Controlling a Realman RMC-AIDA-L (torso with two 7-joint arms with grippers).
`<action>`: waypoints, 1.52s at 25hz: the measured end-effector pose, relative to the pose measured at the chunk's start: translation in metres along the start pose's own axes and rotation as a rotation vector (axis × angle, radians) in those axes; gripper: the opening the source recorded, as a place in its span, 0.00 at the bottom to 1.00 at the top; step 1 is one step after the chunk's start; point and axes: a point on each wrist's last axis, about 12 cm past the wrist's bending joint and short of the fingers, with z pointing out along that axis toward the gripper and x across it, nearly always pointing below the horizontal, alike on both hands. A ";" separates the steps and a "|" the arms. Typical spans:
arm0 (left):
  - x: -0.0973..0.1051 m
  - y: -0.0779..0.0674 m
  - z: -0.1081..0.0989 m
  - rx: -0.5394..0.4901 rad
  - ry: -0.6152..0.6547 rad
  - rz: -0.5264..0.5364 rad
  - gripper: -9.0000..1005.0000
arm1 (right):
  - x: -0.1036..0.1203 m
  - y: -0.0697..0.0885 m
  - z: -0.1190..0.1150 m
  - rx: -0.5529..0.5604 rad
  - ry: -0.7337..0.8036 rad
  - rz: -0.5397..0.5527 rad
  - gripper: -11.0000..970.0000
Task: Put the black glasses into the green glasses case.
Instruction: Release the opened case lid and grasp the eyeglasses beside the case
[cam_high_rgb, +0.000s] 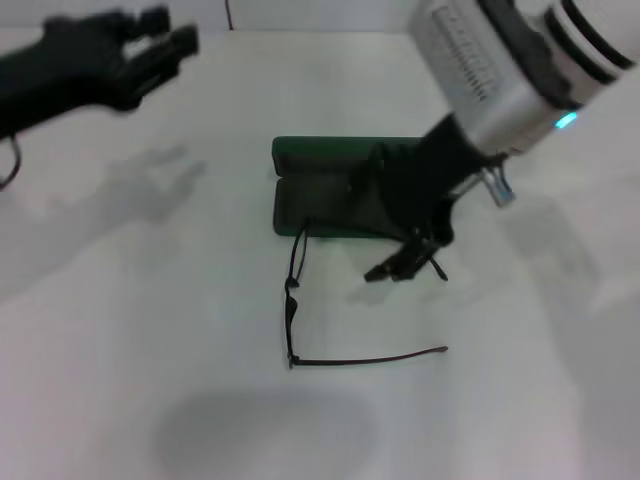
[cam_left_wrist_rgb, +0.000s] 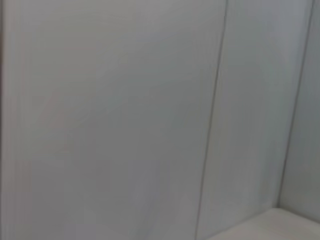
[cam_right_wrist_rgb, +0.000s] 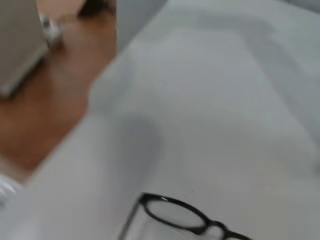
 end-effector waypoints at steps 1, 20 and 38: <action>0.010 0.001 -0.006 0.010 -0.013 0.013 0.38 | -0.006 -0.003 0.001 0.021 0.031 -0.046 0.82; 0.159 -0.039 -0.080 -0.013 -0.173 -0.047 0.37 | -0.046 -0.003 0.048 0.072 0.329 -0.599 0.80; 0.192 -0.077 -0.101 -0.058 -0.177 -0.135 0.37 | -0.075 0.005 0.064 0.020 0.325 -0.803 0.80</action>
